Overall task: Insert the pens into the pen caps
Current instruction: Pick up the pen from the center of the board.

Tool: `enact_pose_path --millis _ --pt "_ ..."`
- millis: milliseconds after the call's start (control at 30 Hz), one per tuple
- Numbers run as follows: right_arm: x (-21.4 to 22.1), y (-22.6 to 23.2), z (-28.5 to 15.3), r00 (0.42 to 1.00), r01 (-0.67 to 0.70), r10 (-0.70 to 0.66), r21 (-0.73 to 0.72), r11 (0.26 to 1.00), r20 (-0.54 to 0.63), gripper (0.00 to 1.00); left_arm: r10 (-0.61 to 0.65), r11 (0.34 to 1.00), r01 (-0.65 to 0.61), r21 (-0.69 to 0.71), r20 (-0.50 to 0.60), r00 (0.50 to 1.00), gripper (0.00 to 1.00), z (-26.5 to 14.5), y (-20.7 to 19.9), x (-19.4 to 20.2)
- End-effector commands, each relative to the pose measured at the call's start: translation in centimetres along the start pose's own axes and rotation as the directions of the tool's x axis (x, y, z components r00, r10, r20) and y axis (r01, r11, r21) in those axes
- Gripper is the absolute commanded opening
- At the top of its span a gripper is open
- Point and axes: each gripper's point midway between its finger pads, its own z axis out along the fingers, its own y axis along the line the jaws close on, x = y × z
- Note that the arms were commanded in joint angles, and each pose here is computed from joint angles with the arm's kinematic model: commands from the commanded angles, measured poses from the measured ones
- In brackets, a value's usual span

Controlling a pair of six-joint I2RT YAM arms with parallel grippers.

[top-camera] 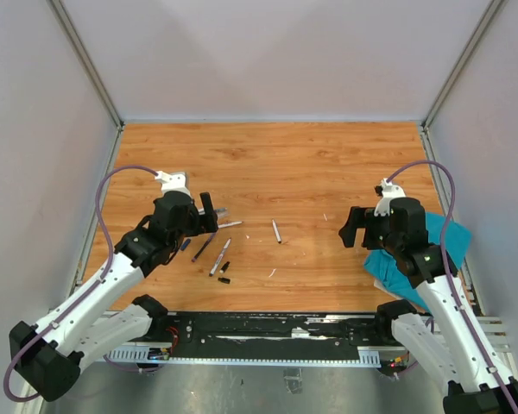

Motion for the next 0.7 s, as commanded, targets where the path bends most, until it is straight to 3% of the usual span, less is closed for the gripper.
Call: enact_pose_path --millis 0,467,667 --pt "-1.8 0.9 -0.3 0.998 -0.008 0.01 -0.048 0.999 0.054 0.99 0.002 1.0 -0.003 0.026 0.042 0.999 0.99 0.3 -0.6 -1.4" --pt "-2.0 1.0 -0.7 0.995 -0.068 0.072 -0.055 0.996 0.075 0.99 -0.008 1.0 0.008 0.012 0.045 0.999 1.0 2.2 -1.0 -1.5" --pt "-0.6 1.7 -0.5 0.997 -0.075 0.078 -0.102 0.992 0.029 0.99 0.034 0.998 -0.038 0.057 0.058 0.998 1.0 3.3 -1.8 -1.2"
